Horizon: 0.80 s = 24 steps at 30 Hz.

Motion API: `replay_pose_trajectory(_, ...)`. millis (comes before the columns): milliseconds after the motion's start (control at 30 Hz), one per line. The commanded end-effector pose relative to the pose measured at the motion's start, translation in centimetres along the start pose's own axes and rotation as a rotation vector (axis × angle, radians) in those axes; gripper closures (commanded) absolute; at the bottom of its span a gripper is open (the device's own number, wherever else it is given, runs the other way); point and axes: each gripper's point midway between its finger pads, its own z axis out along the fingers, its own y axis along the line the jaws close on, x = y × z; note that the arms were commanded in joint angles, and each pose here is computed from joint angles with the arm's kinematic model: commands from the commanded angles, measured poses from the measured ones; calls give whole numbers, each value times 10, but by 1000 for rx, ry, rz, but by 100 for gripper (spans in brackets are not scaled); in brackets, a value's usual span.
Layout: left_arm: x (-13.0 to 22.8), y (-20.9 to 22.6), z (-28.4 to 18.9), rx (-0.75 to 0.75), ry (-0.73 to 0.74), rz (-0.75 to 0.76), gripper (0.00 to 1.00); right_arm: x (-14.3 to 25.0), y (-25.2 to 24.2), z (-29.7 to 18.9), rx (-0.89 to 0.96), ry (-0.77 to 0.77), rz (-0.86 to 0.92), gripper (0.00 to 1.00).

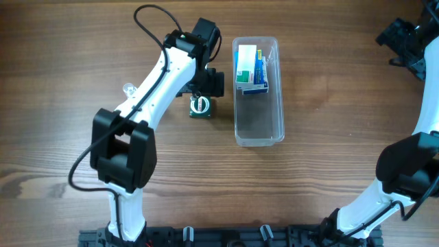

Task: Pack container
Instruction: 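Lower the left gripper and grasp the Zam-Buk box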

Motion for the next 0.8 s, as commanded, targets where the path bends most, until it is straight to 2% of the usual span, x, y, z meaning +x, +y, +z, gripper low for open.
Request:
replay_pose_trajectory(0,1,5,18,-40,39,-26,0,1,1,4,2,8,12,0)
replay_pose_trajectory(767,10,2,53,-45,122,-47,0,0,2,4,0,6,12,0)
